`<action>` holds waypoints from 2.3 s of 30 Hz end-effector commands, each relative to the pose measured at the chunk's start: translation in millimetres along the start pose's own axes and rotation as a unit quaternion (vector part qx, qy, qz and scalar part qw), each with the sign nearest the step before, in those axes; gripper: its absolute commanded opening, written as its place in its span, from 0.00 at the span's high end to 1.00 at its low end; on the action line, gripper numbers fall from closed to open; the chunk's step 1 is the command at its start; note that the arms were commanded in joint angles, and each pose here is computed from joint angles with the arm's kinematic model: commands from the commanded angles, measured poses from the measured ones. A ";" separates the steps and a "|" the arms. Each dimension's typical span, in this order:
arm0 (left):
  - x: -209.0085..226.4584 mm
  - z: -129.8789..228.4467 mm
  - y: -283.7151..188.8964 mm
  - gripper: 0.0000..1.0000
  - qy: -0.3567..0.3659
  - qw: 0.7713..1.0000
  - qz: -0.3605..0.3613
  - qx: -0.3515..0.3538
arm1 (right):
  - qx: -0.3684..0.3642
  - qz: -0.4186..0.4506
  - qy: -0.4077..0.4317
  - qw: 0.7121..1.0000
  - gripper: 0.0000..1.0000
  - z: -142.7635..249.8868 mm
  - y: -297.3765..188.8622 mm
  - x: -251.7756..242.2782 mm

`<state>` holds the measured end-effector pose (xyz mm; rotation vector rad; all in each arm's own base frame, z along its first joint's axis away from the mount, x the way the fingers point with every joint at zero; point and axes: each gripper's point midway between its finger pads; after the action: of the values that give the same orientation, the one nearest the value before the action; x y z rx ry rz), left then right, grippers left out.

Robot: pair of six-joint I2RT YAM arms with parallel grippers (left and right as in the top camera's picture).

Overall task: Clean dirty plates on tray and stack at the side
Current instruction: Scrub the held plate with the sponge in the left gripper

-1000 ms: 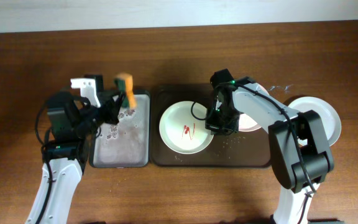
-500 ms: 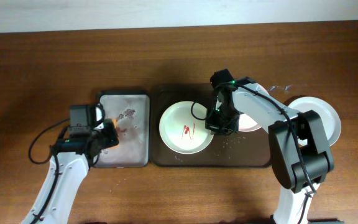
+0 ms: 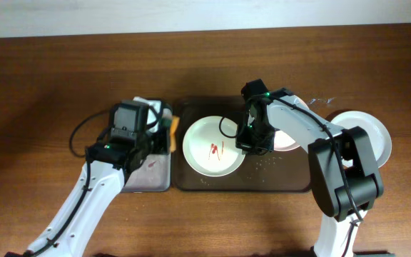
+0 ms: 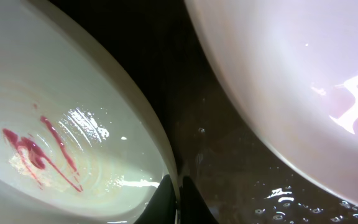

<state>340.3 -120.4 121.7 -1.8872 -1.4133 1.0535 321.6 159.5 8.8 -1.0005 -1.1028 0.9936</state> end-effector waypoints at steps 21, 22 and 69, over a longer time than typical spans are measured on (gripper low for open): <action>-139.3 49.1 104.5 1.00 -0.169 0.928 0.285 0.172 | -0.001 0.013 -0.017 1.000 0.96 0.6 2.5 -1.2; -139.9 52.7 108.1 1.00 -0.168 0.929 0.281 0.175 | -0.001 0.013 -0.017 1.000 0.96 0.6 2.5 -1.2; -29.2 0.8 85.2 1.00 -0.057 0.998 -0.011 0.018 | 0.005 0.016 -0.015 1.000 0.96 3.7 2.4 -2.9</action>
<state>358.0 -195.9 21.0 -1.7497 -1.3343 1.3413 319.9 158.9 8.8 -0.9880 -1.1173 1.0131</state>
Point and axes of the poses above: each gripper's point midway between its finger pads, its own y axis out along the fingers, its own x axis along the line the jaws close on, z = x × y, and after that the axes turned 3 degrees about -y, right-handed
